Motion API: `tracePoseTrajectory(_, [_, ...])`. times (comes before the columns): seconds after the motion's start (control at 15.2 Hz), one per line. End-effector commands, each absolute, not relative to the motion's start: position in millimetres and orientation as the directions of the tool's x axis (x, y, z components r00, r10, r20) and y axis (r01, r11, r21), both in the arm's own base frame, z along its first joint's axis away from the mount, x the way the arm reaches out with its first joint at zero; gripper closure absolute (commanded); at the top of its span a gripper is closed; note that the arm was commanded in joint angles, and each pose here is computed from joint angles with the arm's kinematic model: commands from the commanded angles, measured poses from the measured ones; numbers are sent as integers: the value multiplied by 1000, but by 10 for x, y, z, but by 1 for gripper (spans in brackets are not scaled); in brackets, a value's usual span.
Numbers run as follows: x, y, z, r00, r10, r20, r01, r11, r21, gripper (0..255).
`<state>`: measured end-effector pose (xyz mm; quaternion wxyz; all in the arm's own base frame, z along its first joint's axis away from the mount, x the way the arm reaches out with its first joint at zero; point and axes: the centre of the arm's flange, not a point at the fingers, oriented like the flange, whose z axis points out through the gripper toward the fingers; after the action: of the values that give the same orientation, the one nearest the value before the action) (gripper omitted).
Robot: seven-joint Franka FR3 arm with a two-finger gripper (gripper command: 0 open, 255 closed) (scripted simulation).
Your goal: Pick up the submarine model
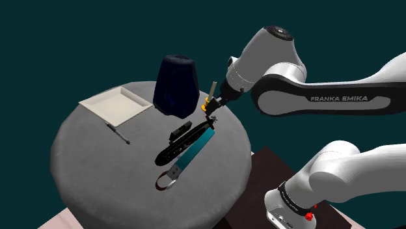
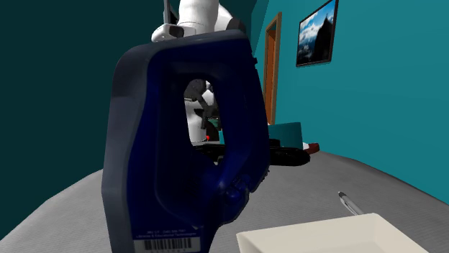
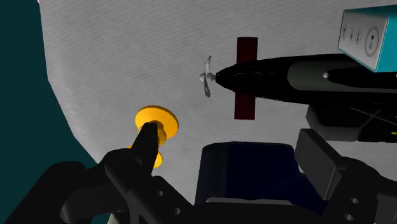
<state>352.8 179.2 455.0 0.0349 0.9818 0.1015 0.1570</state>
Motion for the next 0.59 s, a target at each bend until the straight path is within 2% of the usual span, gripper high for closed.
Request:
tracePoseTrajectory(0.0, [3579,1961,4492,913,218,344,192,-975,108,0])
tracePoseTrajectory(0.53, [3579,1961,4092,913,218,344,192,-975,108,0])
